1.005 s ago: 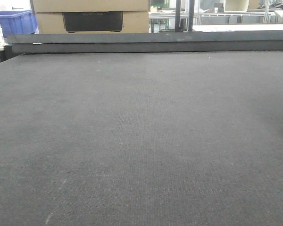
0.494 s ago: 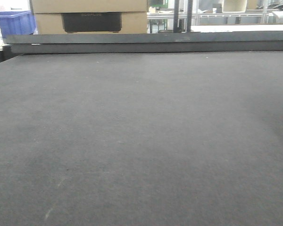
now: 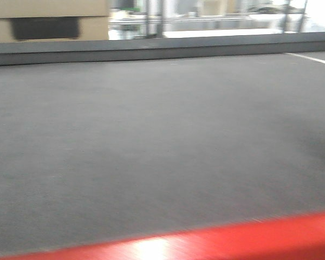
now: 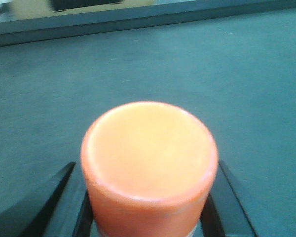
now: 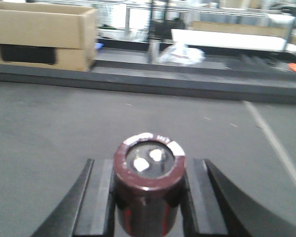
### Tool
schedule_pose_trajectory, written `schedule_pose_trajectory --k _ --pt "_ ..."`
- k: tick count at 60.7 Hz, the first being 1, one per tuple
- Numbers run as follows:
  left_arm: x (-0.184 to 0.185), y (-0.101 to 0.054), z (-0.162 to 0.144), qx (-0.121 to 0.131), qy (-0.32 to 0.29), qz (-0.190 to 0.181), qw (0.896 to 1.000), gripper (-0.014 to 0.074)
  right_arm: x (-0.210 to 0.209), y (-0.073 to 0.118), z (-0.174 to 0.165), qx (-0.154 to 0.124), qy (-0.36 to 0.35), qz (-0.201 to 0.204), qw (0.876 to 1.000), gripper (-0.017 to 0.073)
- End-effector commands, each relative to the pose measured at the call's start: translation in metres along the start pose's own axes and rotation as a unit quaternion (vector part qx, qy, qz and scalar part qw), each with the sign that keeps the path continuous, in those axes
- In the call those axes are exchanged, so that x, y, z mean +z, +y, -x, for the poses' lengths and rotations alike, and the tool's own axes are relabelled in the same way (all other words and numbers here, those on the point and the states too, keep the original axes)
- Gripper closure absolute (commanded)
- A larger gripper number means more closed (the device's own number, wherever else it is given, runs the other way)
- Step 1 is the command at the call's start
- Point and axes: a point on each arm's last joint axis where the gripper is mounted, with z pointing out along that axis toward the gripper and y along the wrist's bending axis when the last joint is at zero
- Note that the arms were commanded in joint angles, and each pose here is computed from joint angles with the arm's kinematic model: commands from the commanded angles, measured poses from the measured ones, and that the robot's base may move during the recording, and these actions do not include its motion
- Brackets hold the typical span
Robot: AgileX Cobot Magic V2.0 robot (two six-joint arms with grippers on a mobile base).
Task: Place cylindrical capacitor in blue bin on shelf
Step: 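Drive the base with both cylinders held to the shelf of blue bins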
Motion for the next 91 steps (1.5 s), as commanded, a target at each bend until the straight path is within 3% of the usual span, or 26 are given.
schedule_pose_trajectory --k 1,91 --pt "-0.0048 0.0000 0.0039 -0.002 -0.021 -0.001 1.000 0.0704 -0.0030 -0.0003 0.0061 -0.004 -0.024 -0.003 1.000 0.0575" --pt "-0.0048 0.0005 0.0038 0.000 -0.021 0.002 1.000 0.0704 -0.0030 -0.0003 0.0061 -0.004 -0.024 -0.003 1.000 0.0575"
